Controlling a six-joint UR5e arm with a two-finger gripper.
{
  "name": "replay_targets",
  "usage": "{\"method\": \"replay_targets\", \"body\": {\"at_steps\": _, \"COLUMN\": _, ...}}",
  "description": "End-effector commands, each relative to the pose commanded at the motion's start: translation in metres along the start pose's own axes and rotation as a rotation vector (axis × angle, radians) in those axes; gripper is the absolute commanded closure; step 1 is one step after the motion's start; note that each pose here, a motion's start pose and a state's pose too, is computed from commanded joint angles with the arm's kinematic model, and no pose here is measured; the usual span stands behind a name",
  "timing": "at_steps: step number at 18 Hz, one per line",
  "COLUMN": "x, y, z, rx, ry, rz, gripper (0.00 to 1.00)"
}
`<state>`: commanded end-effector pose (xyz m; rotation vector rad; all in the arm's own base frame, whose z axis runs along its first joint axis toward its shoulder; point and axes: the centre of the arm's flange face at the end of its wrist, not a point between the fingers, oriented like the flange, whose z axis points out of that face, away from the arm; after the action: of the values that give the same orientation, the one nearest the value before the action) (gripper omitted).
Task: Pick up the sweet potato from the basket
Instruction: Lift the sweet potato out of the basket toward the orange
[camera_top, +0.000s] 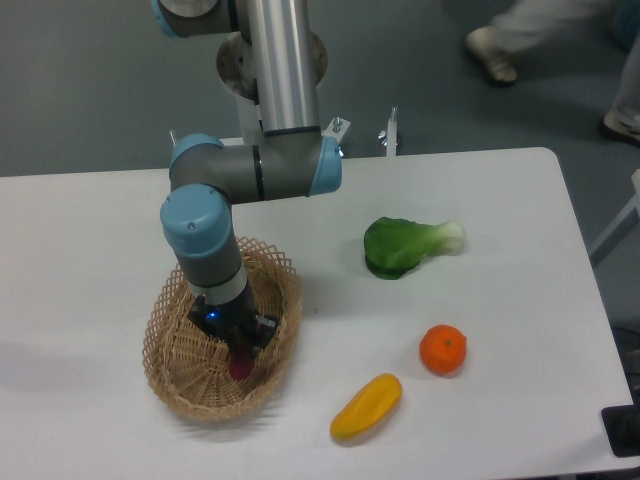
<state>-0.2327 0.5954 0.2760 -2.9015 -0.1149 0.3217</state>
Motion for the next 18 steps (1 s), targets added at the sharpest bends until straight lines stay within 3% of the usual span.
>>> {"method": "replay_targets", "body": {"at_steps": 4, "x": -0.061, "y": -0.002, "z": -0.035, "rx": 0.055, "ry": -0.060, "rz": -0.002, "gripper": 0.68}}
{"method": "replay_targets", "body": {"at_steps": 8, "x": -0.136, "y": 0.017, "z": -0.068, "rx": 0.099, "ry": -0.107, "rz": 0.029, "gripper": 0.68}}
{"method": "replay_targets", "body": {"at_steps": 18, "x": -0.301, "y": 0.123, "z": -0.114, "rx": 0.025, "ry": -0.035, "rz": 0.217, "gripper": 0.68}}
